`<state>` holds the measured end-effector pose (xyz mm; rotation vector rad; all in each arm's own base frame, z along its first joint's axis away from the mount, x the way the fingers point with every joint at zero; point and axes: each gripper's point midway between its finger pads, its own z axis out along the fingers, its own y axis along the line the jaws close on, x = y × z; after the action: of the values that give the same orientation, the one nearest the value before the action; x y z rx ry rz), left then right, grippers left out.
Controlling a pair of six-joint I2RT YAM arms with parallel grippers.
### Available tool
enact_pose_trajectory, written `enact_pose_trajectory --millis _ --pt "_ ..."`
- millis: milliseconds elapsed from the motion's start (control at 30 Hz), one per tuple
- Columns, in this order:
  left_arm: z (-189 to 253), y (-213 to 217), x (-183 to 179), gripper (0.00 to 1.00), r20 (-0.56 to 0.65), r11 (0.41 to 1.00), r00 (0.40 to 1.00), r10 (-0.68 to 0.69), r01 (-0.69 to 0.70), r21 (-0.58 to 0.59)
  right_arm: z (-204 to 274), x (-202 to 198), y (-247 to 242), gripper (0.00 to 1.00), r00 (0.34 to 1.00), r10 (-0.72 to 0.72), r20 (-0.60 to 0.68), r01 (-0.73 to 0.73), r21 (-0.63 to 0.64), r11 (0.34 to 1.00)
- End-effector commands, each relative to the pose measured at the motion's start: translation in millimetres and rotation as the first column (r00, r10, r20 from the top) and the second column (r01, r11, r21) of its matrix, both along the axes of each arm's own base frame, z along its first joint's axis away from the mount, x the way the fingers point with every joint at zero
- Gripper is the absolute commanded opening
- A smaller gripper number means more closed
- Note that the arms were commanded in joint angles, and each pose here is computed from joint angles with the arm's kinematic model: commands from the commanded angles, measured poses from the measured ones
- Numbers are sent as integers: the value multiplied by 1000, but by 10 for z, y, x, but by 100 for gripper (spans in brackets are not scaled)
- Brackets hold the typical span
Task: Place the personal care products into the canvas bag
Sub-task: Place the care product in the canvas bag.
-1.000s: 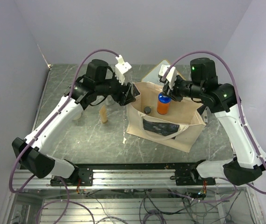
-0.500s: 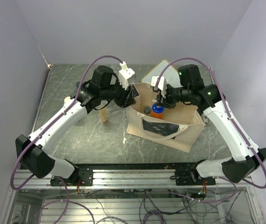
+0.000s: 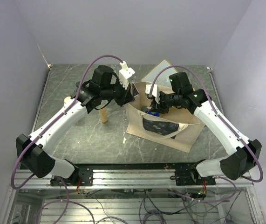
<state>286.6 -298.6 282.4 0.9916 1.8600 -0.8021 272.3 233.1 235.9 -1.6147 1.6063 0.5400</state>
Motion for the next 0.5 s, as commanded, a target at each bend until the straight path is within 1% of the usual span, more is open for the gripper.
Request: enact_pose_trajectory --millis 0,233,467 --pt "20 -78 -13 7 30 999 999 -37 37 -15 210 179 160 0 994 42 97 -54 130 990" --pt "-24 -47 -32 7 44 999 998 -41 41 -5 108 239 222 0 993 46 106 -66 198 978" --pt "-23 -22 -29 7 54 999 998 -39 38 9 -67 226 235 0 995 74 71 -86 183 979"
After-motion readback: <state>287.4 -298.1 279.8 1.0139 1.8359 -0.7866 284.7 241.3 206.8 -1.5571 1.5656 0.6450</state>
